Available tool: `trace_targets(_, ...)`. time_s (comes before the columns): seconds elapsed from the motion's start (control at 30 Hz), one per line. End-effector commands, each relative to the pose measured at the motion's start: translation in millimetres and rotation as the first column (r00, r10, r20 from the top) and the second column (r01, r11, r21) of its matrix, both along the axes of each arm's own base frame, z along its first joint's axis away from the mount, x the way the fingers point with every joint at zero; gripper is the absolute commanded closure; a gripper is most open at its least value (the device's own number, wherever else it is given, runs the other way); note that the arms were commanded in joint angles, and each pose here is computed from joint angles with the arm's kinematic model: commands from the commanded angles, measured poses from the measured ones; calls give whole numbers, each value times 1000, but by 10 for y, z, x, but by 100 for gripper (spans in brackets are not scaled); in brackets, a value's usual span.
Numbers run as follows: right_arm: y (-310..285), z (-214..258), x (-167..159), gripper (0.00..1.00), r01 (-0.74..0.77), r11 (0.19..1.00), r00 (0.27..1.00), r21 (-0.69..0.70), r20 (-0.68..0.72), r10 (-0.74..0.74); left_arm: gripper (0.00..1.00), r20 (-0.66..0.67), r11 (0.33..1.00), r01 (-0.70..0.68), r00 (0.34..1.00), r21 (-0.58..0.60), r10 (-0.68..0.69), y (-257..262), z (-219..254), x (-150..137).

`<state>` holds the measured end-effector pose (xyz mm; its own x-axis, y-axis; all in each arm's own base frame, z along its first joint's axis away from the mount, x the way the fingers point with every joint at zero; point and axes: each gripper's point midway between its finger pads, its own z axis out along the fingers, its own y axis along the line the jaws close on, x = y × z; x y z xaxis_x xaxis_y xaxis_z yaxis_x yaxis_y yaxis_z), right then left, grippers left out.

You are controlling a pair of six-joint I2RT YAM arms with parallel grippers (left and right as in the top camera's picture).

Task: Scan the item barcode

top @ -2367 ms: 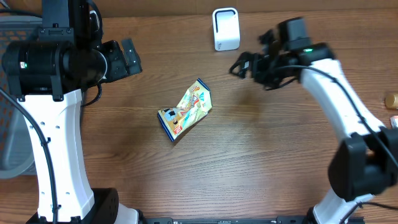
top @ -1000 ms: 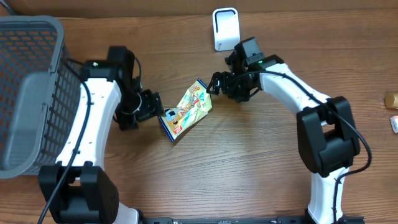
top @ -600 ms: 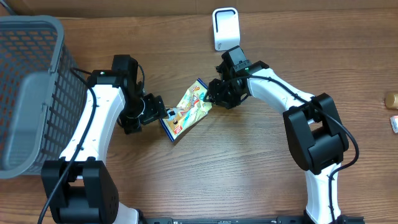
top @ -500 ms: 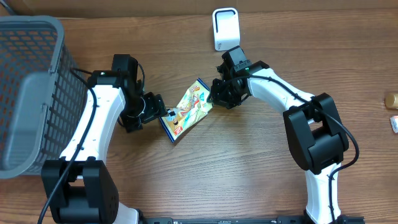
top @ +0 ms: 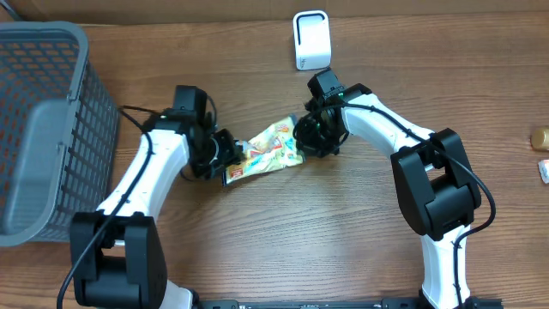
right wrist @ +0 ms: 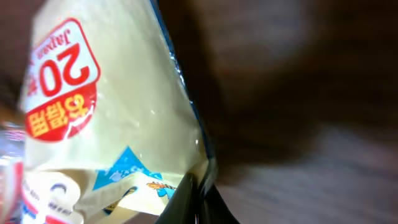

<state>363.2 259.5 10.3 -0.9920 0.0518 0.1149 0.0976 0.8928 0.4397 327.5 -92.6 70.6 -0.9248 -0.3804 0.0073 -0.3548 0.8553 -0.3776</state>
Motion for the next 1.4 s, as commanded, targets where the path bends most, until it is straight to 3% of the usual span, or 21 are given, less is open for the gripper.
trace_targets(0.0,-291,190,85,96,-17,989,997,-148,77,28,54,27,996,57,998,-71,-55,-301,47,-13)
trace_targets(0.23,-660,319,-103,96,-19,945,999,-328,31,30,57,123,996,85,989,11,-85,-361,45,157)
trace_targets(0.43,-670,327,-233,96,-49,945,999,-322,-23,44,58,180,996,91,980,0,-90,-415,93,276)
trace_targets(0.67,-603,343,-289,96,-56,958,998,-282,-52,43,77,193,979,173,970,-111,-149,-749,179,206)
trace_targets(0.83,-608,345,-296,96,-56,957,998,-283,-55,43,96,144,969,211,971,-126,-192,-961,41,86)
trace_targets(1.17,-641,345,-329,96,-60,954,997,-295,-69,42,96,-69,970,157,983,-188,-173,-955,-505,-83)
trace_targets(1.37,-820,340,-328,96,-44,939,996,-341,-85,16,96,-182,992,23,983,121,0,-57,-659,-126)
